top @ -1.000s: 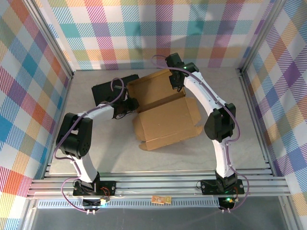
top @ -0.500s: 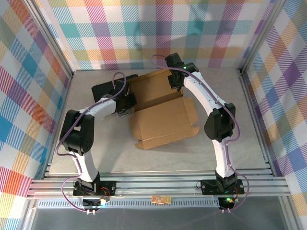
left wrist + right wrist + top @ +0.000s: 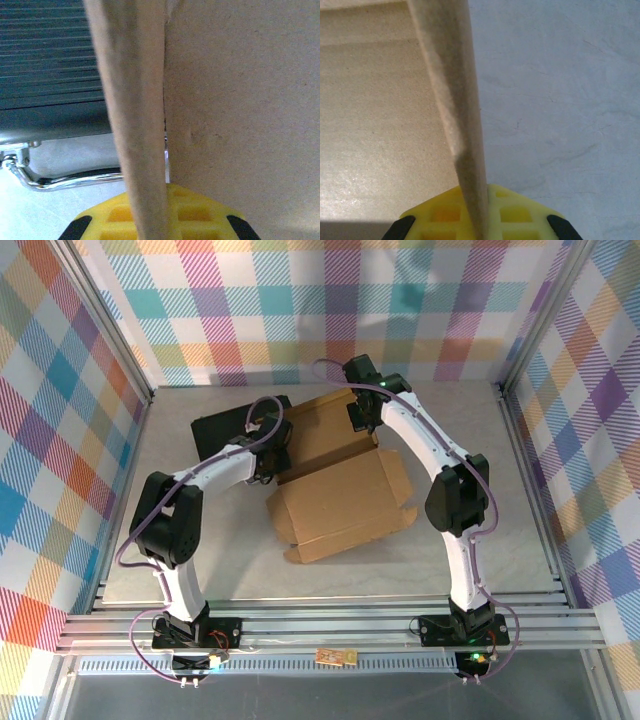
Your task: Fold the paper box
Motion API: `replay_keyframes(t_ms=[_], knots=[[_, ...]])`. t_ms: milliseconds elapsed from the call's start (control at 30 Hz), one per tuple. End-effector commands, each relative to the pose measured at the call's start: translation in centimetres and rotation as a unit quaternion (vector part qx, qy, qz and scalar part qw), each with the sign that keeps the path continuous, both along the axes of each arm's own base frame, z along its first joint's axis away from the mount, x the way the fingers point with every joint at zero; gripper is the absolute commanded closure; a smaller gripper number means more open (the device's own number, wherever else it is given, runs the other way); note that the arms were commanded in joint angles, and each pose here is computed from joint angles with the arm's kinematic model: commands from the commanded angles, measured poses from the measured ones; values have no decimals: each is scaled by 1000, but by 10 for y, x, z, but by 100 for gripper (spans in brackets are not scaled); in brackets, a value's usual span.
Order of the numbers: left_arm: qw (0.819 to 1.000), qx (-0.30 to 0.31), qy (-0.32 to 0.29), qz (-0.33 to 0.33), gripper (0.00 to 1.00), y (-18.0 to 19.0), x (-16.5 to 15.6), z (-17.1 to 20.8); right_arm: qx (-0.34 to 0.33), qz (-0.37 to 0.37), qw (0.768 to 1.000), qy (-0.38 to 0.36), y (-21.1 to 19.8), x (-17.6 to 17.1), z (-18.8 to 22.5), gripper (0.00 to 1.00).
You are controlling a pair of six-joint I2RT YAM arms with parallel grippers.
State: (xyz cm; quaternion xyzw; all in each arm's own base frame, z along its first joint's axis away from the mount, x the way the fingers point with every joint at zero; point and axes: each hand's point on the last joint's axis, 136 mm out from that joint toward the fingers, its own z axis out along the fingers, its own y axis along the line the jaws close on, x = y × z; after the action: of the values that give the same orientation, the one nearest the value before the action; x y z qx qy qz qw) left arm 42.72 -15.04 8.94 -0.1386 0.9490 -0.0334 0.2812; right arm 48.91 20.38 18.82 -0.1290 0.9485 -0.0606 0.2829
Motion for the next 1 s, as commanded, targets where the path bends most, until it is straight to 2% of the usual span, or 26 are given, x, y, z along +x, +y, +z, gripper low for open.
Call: replay_keyframes(t_ms=[0,100,200,267,667,967], knots=[[1000,6,-7,-4,78,16,-9,14,10,9,1000,-23,-1,4,17,100],[998,-46,-31,-26,53,6,-5,33,16,19,999,-23,1,3,16,100],[994,-84,-52,-46,36,1,0,53,16,23,999,-21,2,2,15,100],[991,-104,-56,-57,34,-1,3,60,17,23,999,-21,2,2,14,100],[992,-111,5,-66,41,3,-1,26,24,24,999,-17,4,2,14,100],[996,-80,9,-42,69,10,18,2,28,28,999,-14,4,-1,15,100]])
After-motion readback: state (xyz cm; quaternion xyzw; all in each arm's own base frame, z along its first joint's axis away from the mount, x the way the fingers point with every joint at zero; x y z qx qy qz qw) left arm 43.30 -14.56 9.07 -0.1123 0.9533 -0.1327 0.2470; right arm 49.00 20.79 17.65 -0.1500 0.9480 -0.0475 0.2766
